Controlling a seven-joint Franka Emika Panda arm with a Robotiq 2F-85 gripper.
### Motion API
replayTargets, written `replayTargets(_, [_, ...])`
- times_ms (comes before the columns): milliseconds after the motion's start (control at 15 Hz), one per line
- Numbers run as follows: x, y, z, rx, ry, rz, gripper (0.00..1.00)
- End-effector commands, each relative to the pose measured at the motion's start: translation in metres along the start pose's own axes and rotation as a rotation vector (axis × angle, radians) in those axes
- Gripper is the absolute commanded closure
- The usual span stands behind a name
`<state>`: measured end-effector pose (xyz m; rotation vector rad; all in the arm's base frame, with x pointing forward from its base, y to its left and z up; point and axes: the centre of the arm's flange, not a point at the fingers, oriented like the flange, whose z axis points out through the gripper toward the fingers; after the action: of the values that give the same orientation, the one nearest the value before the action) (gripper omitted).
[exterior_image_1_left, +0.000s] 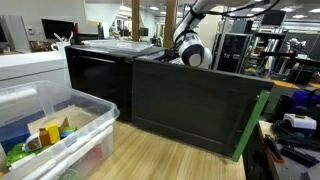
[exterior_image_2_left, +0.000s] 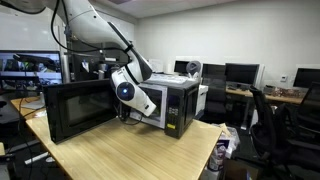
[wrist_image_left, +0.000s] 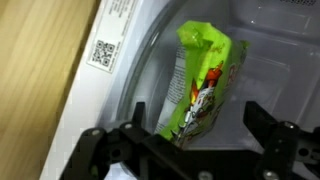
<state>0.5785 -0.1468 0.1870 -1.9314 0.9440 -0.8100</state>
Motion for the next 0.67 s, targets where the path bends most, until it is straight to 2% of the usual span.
replayTargets(0, [-0.004,-0.006,-0.036,-0.045,-0.024,0.021,0.0])
replayTargets(400, [0.0,-0.021,-0.078,-0.076,-0.054,0.008,0.0])
replayTargets(600, [0.0,-0.028,-0.106,-0.126,-0.085,0.001,0.0])
